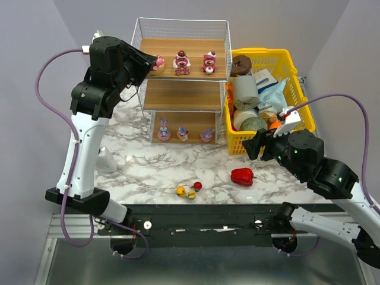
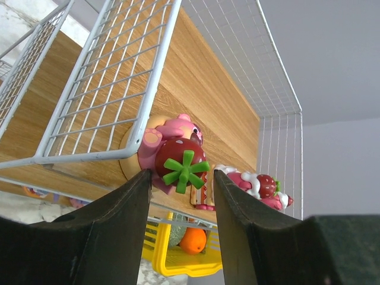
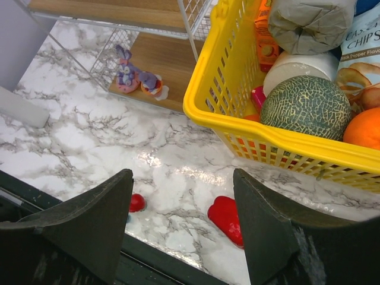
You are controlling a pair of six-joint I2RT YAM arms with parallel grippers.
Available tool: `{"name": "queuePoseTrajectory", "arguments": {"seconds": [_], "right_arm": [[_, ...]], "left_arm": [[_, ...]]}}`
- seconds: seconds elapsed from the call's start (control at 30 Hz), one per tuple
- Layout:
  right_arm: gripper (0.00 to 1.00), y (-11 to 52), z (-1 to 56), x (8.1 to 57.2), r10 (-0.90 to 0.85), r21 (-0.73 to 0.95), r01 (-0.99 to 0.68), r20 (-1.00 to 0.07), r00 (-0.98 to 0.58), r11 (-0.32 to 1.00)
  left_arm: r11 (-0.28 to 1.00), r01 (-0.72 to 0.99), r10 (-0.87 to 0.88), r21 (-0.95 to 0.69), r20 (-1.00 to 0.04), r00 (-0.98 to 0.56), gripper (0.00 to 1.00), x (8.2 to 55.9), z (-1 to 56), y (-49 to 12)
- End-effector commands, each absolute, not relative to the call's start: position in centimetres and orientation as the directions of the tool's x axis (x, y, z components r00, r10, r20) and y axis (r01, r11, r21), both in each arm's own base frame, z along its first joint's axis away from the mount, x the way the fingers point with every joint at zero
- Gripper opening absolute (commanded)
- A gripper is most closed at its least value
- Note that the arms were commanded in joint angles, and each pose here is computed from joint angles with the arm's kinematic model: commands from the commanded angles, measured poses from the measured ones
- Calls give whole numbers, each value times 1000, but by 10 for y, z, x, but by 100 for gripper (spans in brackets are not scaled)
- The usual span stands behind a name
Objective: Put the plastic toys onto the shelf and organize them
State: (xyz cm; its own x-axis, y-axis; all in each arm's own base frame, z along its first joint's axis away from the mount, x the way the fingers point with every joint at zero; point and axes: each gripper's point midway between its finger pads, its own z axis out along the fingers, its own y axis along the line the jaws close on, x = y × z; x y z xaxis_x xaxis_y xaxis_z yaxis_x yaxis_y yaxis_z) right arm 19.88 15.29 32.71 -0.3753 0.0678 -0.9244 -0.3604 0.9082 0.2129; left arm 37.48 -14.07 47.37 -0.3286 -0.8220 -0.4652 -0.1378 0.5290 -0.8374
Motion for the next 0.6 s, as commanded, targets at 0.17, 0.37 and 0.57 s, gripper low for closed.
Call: {"name": "queuePoseTrajectory", "arguments": {"seconds": [0.17,0.37,0.57], "right_arm": [[84,161,321,191,36,216,-421,-918,-395,881],[87,199,317,176,3,273,-588,-909,-417,761],[84,244,267,159,-64,381,-677,-843,-535,630]], "left_arm": [[528,-103,-826,-843,-482,-293,60,351,483,-128],[512,-86,-842,-855,-479,-249,60,324,492,-115],[534,-78,-831,-842,-504,-236,61,291,483,-102]]}}
